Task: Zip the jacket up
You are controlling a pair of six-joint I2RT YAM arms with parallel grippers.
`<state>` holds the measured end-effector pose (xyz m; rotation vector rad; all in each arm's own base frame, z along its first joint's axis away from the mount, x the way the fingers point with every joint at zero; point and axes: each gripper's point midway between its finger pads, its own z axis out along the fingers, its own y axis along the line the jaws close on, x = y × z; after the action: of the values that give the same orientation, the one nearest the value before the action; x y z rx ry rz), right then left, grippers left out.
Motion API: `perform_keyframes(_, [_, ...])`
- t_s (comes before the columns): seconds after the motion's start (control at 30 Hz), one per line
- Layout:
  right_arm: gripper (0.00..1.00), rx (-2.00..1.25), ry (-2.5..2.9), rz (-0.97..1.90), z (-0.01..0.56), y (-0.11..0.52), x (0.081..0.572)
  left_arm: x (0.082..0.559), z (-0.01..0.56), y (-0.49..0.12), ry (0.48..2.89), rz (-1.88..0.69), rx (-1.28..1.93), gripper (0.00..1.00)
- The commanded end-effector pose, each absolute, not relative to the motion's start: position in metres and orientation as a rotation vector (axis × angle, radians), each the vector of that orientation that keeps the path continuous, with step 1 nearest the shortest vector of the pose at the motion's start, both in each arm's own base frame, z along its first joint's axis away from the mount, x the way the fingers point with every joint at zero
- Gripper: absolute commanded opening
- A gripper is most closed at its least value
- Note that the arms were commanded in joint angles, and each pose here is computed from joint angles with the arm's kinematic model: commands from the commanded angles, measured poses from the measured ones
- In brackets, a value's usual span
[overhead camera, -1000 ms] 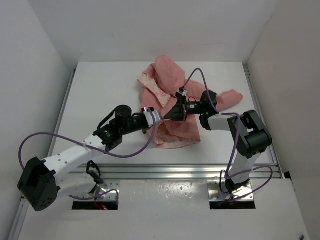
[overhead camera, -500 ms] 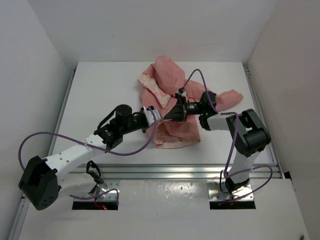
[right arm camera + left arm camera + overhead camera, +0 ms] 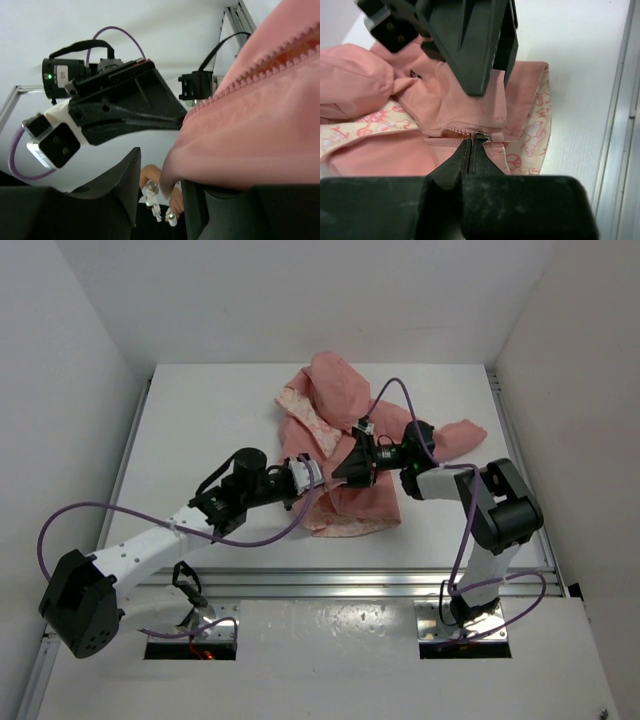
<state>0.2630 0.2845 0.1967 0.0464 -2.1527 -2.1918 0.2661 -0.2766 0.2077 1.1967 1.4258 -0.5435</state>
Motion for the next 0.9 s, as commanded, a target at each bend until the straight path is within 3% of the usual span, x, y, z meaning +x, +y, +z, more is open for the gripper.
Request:
perform_keyframes(0.0, [0.38, 0.214, -2.243, -2.281, 0.213, 0.261, 0.271, 0.267, 0.223, -0.283, 1.447, -0.622, 1.147, 0.0])
perform_keyframes(0.1, [0.41, 0.208, -2.4, -2.261, 0.2, 0.233, 0.279, 0.273, 0.222, -0.285, 1.507, -0.621, 1.094, 0.0])
perform_keyframes(0.13, [0.41, 0.008, -2.413, -2.123, 0.193, 0.223, 0.268, 0.276, 0.221, -0.288, 1.524, -0.616, 1.079, 0.0])
perform_keyframes(0.17, [0.43, 0.045, -2.621, -1.963, 0.191, 0.214, 0.263, 0.281, 0.214, -0.287, 1.56, -0.604, 1.061, 0.0])
perform_keyframes(0.23, [0.43, 0.432, -2.883, -1.811, 0.178, 0.201, 0.251, 0.285, 0.215, -0.289, 1.608, -0.606, 1.005, 0.0])
perform_keyframes(0.47, [0.42, 0.283, -2.845, -1.894, 0.184, 0.212, 0.212, 0.292, 0.202, -0.299, 1.763, -0.632, 0.826, 0.0])
perform_keyframes(0.6, [0.53, 0.244, -2.785, -1.947, 0.188, 0.235, 0.203, 0.295, 0.198, -0.303, 1.842, -0.665, 0.724, 0.0])
perform_keyframes(0.67, [0.53, 0.323, -2.756, -1.935, 0.188, 0.247, 0.197, 0.299, 0.2, -0.303, 1.851, -0.658, 0.69, 0.0])
perform_keyframes(0.77, [0.57, 0.205, -2.71, -1.875, 0.169, 0.254, 0.203, 0.302, 0.2, -0.301, 1.864, -0.667, 0.658, 0.0])
perform_keyframes(0.87, [0.53, -0.149, -2.716, -1.709, 0.129, 0.241, 0.222, 0.306, 0.204, -0.295, 1.864, -0.677, 0.634, 0.0])
